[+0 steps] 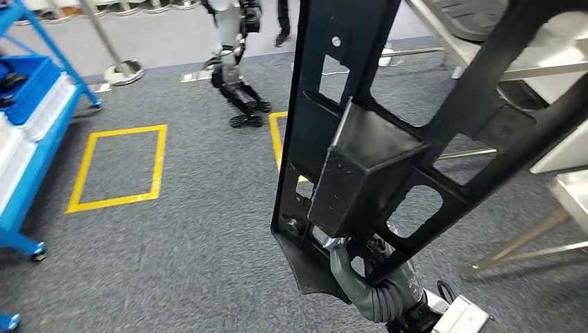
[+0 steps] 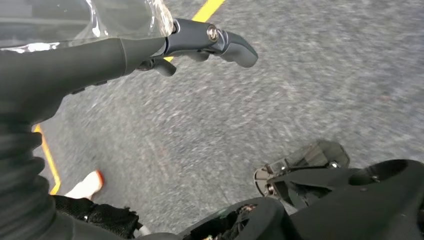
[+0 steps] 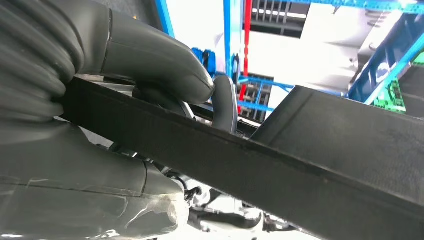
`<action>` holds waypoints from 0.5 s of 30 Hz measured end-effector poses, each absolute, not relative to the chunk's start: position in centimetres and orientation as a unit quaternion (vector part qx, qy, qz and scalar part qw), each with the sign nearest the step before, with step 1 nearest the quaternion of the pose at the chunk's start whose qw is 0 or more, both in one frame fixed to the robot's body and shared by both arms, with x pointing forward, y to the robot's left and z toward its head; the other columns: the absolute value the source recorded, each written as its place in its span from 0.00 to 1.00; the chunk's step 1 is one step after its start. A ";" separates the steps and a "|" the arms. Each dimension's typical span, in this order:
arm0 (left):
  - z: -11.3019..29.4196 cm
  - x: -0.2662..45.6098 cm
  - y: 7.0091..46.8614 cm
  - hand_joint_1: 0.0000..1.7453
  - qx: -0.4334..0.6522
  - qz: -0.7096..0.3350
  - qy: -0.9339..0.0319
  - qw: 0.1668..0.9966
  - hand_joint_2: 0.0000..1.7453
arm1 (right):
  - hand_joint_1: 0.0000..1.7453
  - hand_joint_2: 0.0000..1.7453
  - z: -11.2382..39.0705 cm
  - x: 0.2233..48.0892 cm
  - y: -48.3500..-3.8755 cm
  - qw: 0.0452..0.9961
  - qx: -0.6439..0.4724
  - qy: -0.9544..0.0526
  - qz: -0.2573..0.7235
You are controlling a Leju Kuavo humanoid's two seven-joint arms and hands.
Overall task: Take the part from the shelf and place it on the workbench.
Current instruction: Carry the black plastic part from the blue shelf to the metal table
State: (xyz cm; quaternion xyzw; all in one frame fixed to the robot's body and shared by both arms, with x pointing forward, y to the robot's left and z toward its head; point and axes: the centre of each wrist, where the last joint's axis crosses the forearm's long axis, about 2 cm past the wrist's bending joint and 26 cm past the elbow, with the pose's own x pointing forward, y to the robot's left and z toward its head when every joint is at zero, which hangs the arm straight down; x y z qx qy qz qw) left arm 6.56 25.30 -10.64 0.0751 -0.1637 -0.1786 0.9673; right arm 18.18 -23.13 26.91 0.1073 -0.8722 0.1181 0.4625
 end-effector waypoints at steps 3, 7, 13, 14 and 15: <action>-10.6 6.6 25.3 0.00 0.081 -0.176 -0.178 0.965 1.00 | 1.00 1.00 27.0 18.2 -23.1 0.456 0.115 -0.875 0.118; -10.6 6.8 25.1 0.00 0.081 -0.173 -0.187 0.964 1.00 | 1.00 1.00 27.0 18.2 -23.0 0.455 0.121 -0.874 0.120; -10.6 6.7 24.8 0.00 0.076 -0.181 -0.195 0.961 1.00 | 1.00 1.00 26.9 18.2 -23.0 0.449 0.126 -0.877 0.119; -10.6 6.7 24.7 0.00 0.075 -0.186 -0.194 0.960 1.00 | 1.00 1.00 26.9 18.1 -23.0 0.448 0.129 -0.877 0.116; -10.6 6.7 24.7 0.00 0.075 -0.189 -0.193 0.960 1.00 | 1.00 1.00 26.8 18.0 -23.0 0.447 0.132 -0.877 0.115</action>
